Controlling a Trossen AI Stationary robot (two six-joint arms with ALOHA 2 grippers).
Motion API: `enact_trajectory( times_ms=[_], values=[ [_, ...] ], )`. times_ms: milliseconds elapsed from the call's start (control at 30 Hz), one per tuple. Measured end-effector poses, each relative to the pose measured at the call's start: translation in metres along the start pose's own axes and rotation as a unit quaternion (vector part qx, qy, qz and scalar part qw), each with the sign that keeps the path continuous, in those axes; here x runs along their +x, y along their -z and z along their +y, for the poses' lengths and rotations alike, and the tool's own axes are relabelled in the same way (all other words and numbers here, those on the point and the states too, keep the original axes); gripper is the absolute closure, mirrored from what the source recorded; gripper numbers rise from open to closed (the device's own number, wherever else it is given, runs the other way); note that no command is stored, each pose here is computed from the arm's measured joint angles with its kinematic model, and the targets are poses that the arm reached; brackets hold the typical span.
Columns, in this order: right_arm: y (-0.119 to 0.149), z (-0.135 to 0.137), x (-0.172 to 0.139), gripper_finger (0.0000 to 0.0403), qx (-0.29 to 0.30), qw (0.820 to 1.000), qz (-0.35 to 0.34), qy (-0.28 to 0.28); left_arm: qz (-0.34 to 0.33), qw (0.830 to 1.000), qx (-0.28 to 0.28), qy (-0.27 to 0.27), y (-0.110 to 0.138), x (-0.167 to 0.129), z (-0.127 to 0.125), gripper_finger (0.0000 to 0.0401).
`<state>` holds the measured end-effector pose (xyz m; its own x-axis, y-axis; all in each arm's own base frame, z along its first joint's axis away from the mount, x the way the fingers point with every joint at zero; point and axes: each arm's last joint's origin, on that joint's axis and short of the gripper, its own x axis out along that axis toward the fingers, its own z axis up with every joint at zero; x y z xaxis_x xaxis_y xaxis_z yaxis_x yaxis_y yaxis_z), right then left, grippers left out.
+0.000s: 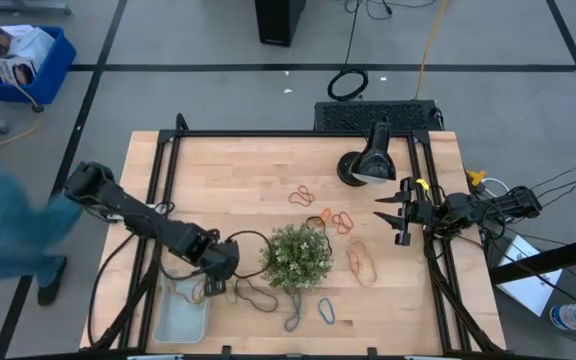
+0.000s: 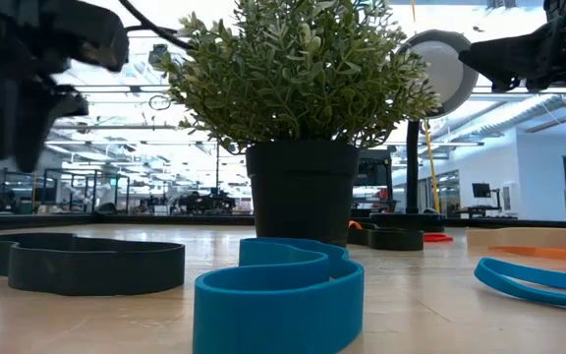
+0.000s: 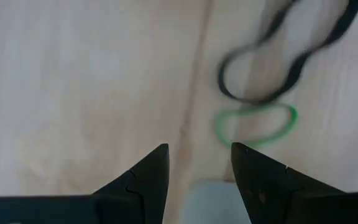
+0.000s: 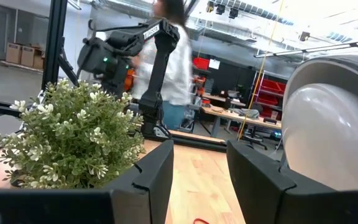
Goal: Pick and place rubber bands into bin
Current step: Put the green rubber band into the blue bin
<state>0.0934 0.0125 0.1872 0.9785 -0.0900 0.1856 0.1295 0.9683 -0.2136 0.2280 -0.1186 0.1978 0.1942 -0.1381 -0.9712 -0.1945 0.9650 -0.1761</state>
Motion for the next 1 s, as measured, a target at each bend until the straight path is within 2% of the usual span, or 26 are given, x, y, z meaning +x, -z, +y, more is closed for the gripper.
enact_trajectory(
  times_ms=[200, 567, 1000],
  values=[
    [0.0, 0.0, 0.0, 0.0257, 0.0, 1.0, 0.0, 0.001, 0.003, 1.0, 0.0, 0.008, -0.003, 0.018, -0.011, 0.0221],
    [0.0, 0.0, 0.0, 0.0257, 0.002, 1.0, 0.001, 0.001, 0.039, 0.999, -0.024, -0.018, -0.005, 0.045, -0.011, 0.0221],
    [0.0, 0.0, 0.0, 0.0257, 0.002, 1.0, 0.001, 0.001, 0.059, 0.997, -0.041, -0.02, -0.005, 0.056, -0.012, 0.0222]
  ],
)
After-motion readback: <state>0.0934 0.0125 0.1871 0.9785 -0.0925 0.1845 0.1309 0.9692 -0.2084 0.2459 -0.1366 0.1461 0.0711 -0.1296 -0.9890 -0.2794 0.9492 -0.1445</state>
